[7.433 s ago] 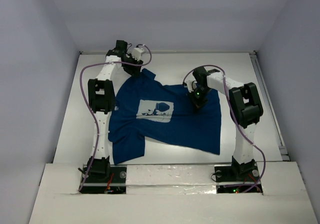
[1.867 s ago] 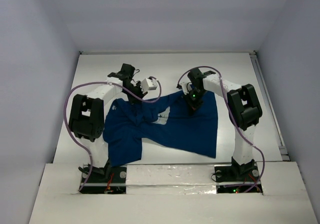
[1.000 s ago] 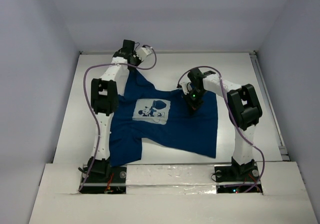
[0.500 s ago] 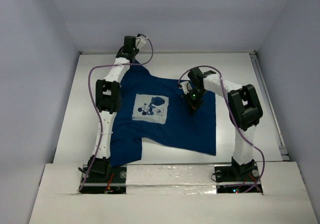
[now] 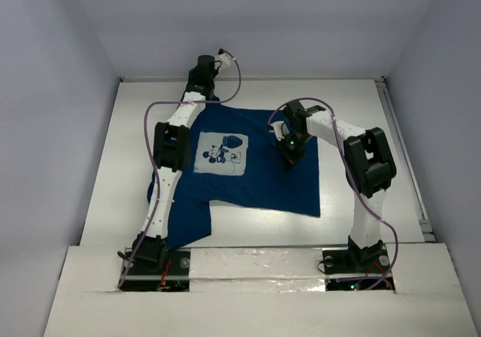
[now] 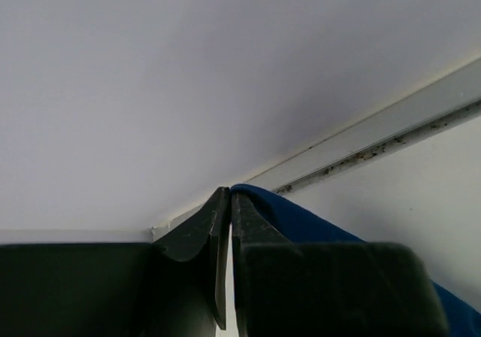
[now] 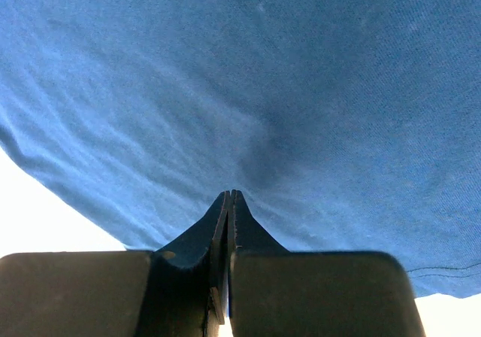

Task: Fold and stack the t-shirts
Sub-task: Flatten out the tshirt

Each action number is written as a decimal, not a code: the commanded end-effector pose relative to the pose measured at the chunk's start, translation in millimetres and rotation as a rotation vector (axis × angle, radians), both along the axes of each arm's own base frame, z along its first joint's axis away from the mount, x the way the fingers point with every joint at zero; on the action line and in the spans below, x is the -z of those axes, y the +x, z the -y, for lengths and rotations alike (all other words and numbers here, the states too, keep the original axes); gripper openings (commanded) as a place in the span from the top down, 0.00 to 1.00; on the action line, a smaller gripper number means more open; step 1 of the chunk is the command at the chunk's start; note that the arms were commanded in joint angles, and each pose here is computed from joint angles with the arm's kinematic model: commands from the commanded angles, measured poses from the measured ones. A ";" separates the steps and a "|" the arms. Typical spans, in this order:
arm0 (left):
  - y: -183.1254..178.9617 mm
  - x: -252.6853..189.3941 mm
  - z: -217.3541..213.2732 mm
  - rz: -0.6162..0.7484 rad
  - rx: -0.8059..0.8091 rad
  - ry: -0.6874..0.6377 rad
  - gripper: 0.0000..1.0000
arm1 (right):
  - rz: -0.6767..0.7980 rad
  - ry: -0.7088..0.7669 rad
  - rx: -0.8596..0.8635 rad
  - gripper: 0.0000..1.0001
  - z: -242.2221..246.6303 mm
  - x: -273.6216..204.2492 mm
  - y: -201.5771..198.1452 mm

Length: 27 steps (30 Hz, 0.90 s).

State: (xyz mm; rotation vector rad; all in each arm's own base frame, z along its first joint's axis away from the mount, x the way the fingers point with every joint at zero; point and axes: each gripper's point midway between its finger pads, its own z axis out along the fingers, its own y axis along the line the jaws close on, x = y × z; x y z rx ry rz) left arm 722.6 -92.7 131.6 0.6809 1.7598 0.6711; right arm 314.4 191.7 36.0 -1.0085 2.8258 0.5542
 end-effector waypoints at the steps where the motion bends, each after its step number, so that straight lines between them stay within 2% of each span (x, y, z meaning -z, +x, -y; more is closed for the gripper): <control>1: 9.3 -14.1 -2.8 0.097 -0.040 0.103 0.98 | 0.094 0.029 0.007 1.00 -9.1 -22.1 15.7; 2: 8.5 -12.6 -0.2 0.104 -0.049 0.130 0.92 | 0.107 0.015 0.014 1.00 -7.0 -21.2 18.4; 3: 9.5 -16.2 -3.6 0.124 -0.062 0.165 0.80 | 0.114 0.009 0.017 1.00 -6.0 -21.0 19.8; 5: 8.6 -16.4 -9.9 0.137 -0.097 0.190 0.67 | 0.139 -0.003 0.029 1.00 -4.0 -22.0 24.3; 6: 9.0 -23.9 -11.8 0.163 -0.108 0.204 0.56 | 0.148 -0.003 0.031 1.00 -3.8 -24.2 25.7; 10: 5.7 -55.8 -29.5 0.235 -0.182 0.221 0.40 | 0.218 -0.020 0.066 1.00 0.4 -34.4 35.3; 15: -1.6 -97.0 -64.8 0.285 -0.264 0.204 0.39 | 0.364 -0.103 0.123 1.00 18.7 -42.5 56.3; 17: -10.1 -130.7 -76.1 0.325 -0.288 0.152 0.38 | 0.423 -0.104 0.129 1.00 21.1 -53.7 63.3; 18: -13.9 -127.0 -86.8 0.290 -0.297 0.147 0.38 | 0.447 -0.116 0.130 1.00 24.1 -56.4 65.9; 19: -22.5 -159.3 -93.0 0.316 -0.287 0.113 0.39 | 0.469 -0.126 0.115 1.00 27.0 -58.4 66.7; 20: -26.0 -162.5 -88.5 0.301 -0.261 0.063 0.39 | 0.506 -0.125 0.108 1.00 28.8 -67.3 69.0; 21: -33.2 -140.5 -85.4 0.204 -0.231 0.067 0.42 | 0.547 -0.130 0.097 1.00 30.7 -73.4 73.6; 22: -46.2 -173.5 -84.1 0.221 -0.168 0.032 0.43 | 0.570 -0.147 0.062 1.00 35.5 -72.6 71.6; 23: -54.6 -172.4 -77.8 0.187 -0.121 0.016 0.43 | 0.617 -0.165 0.055 1.00 40.8 -80.1 74.8; 24: -68.3 -137.9 -79.6 0.096 -0.104 -0.011 0.44 | 0.690 -0.132 0.034 1.00 39.1 -101.6 76.1; 25: -87.0 -170.9 -69.3 0.126 -0.031 -0.055 0.44 | 0.730 -0.130 -0.020 0.98 40.5 -110.2 73.9; 26: -98.4 -168.9 -67.8 0.094 0.009 -0.082 0.43 | 0.751 -0.127 -0.033 0.88 43.4 -110.7 68.1; 27: -117.5 -139.0 -67.6 -0.008 0.036 -0.119 0.41 | 0.798 -0.074 -0.056 0.82 39.6 -132.0 60.1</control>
